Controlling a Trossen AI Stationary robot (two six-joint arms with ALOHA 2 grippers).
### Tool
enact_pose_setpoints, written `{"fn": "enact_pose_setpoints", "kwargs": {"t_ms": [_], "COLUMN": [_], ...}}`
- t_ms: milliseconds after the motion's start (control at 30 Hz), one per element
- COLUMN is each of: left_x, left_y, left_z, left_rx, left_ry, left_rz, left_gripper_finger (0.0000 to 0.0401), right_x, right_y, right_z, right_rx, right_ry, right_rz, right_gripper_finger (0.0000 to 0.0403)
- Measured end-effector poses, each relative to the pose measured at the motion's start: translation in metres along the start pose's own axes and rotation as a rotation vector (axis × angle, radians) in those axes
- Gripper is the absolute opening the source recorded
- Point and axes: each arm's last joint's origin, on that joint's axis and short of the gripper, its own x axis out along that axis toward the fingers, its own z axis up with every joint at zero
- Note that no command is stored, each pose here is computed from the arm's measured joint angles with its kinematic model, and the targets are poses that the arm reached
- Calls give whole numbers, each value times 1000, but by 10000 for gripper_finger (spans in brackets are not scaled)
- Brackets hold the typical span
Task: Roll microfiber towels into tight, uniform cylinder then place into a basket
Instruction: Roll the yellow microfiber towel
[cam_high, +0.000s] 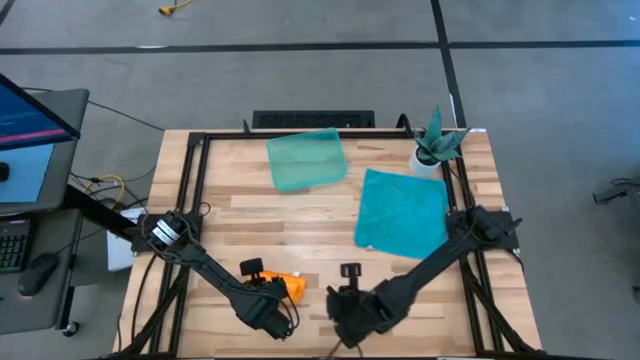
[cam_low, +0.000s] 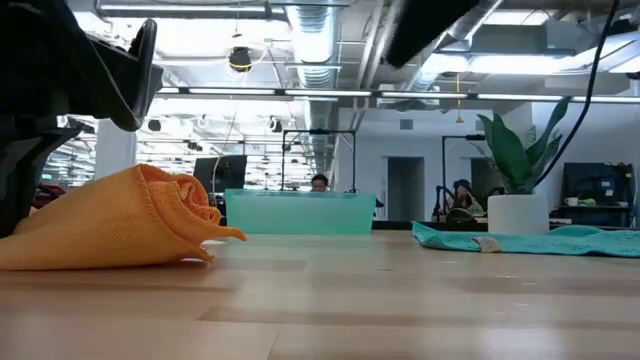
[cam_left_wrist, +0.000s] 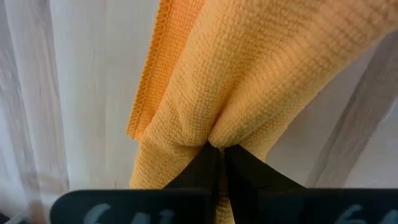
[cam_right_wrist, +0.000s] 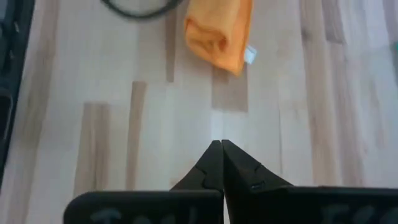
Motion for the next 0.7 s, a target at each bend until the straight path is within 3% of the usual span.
{"fn": "enact_pose_setpoints", "kwargs": {"t_ms": [167, 333, 433, 567, 700], "left_x": [0, 0, 0, 0, -1], "left_y": [0, 0, 0, -1, -1], "left_z": [0, 0, 0, 0, 0], "left_rx": [0, 0, -1, -1, -2], "left_ry": [0, -1, 3, 6, 8], "left_rz": [-1, -3, -7, -12, -20], "left_gripper_finger": [9, 9, 9, 9, 9], "right_x": [3, 23, 17, -6, -19], "right_y": [1, -17, -31, -47, -53], "right_z": [-22, -54, -71, -91, -105], "right_rx": [-13, 36, 91, 177, 331], "right_ry": [33, 156, 191, 81, -154], "right_rz": [-61, -144, -178, -202, -107], "right_gripper_finger": [13, 15, 14, 12, 15]}}
